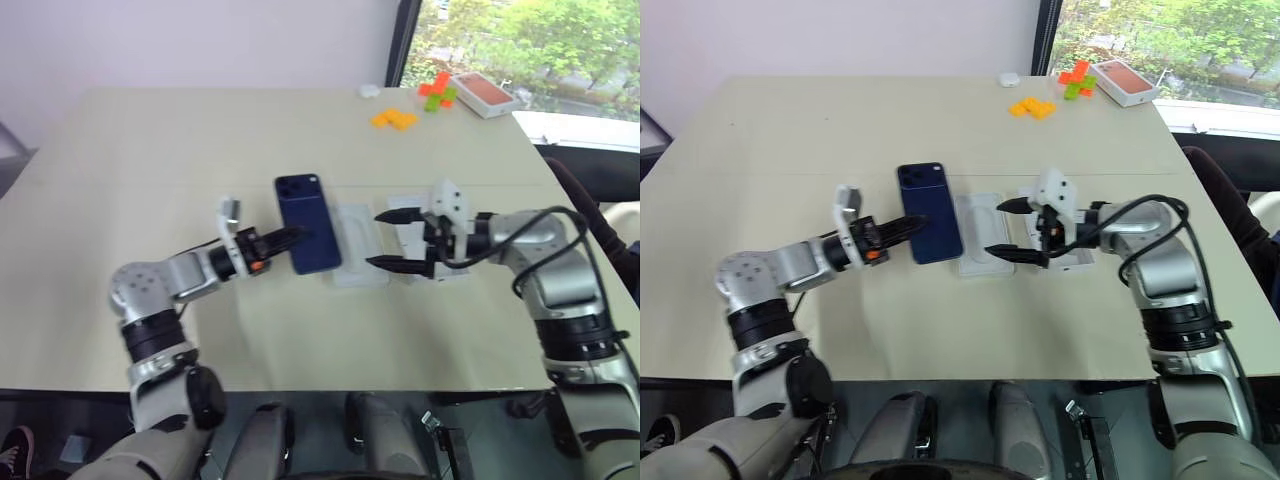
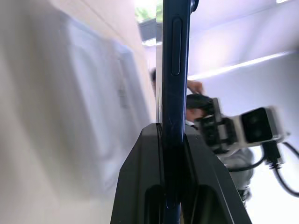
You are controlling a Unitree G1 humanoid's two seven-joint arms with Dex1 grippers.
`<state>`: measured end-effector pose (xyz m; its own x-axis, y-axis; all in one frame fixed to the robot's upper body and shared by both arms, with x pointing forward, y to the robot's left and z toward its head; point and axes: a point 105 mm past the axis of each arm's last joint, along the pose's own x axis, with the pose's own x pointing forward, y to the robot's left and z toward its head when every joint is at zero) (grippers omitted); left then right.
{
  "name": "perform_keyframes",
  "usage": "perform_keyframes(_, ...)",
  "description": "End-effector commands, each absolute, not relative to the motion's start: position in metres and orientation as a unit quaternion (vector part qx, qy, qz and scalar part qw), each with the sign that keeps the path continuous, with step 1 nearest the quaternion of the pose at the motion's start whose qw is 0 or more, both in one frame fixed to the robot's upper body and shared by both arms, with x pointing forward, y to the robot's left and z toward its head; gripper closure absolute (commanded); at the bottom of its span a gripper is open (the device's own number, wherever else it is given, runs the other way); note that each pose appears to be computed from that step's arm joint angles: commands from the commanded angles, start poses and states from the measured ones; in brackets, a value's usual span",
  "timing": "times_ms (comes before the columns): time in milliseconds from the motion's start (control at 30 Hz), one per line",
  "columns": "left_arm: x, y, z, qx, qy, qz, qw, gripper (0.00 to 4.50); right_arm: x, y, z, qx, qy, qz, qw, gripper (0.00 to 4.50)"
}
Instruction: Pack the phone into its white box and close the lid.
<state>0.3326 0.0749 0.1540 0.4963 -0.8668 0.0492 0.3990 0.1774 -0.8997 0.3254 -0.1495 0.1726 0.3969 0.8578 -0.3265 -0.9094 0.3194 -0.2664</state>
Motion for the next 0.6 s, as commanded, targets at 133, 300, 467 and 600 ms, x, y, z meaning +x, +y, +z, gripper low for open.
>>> perform_keyframes(133,0.341,0.06,0.158,-0.489,0.235,-0.415,0.731,4.5,0.329,-0.166,0.186,-0.213,0.031,0.52,0.827,0.04)
perform_keyframes(300,0.341,0.05,0.151,-0.496,0.247,-0.407,0.726,4.5,0.331,-0.177,0.186,-0.221,0.036,0.5,0.836,0.04)
perform_keyframes(467,0.345,0.048,0.144,-0.496,0.262,-0.398,0.726,4.5,0.331,-0.177,0.186,-0.221,0.031,0.496,0.839,0.04)
perform_keyframes(600,0.342,0.04,0.135,-0.475,0.296,-0.402,0.725,4.5,0.332,-0.174,0.186,-0.222,0.025,0.496,0.839,0.04)
